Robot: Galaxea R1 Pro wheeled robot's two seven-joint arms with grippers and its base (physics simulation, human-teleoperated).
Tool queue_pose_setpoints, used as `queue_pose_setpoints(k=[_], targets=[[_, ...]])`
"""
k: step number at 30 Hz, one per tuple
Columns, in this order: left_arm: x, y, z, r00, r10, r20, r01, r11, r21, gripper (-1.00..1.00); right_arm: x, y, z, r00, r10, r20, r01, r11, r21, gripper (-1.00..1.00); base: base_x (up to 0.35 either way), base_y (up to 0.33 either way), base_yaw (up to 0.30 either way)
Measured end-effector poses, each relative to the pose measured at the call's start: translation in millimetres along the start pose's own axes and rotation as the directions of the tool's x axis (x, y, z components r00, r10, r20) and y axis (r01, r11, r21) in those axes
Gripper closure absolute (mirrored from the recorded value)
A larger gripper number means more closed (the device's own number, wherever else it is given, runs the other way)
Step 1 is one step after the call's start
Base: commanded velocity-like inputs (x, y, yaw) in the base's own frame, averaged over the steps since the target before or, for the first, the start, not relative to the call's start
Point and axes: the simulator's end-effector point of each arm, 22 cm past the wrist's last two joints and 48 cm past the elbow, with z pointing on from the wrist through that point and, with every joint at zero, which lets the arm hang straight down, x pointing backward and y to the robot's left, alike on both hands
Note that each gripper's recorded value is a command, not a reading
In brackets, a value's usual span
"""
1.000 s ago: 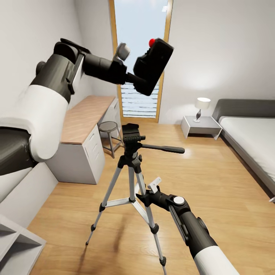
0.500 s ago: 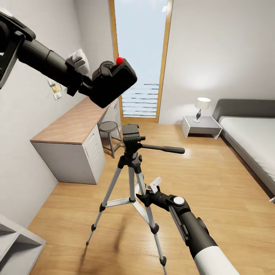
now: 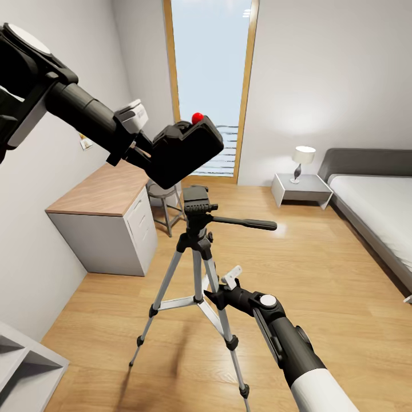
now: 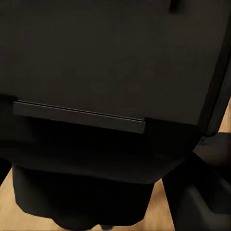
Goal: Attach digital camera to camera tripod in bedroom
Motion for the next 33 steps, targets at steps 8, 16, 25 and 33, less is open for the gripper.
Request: queue_pose_setpoints(k=[8, 16, 25, 33], targets=[[-1, -6, 2.9, 1.000, 0.024, -0.010, -0.024, 1.000, 0.005, 1.00, 1, 0, -0.1, 1.000, -0.004, -0.003, 0.004, 1.000, -0.003, 1.00, 0.000, 0.000, 0.000], [0, -2, 0.9, 0.999, 0.028, -0.022, -0.029, 0.999, -0.022, 1.00, 1, 0, -0.2, 1.000, -0.005, -0.003, 0.005, 1.000, -0.003, 1.00, 0.000, 0.000, 0.000], [0, 6, -4.6, 0.998, 0.032, -0.054, -0.035, 0.998, -0.059, 1.00, 1, 0, -0.2, 1.000, -0.003, -0.002, 0.003, 1.000, -0.002, 1.00, 0.000, 0.000, 0.000], [63, 18, 44.4, 0.961, -0.067, -0.269, 0.061, 0.998, -0.028, 1.00, 1, 1, 0.1, 1.000, -0.002, -0.002, 0.002, 1.000, 0.001, 1.00, 0.000, 0.000, 0.000]])
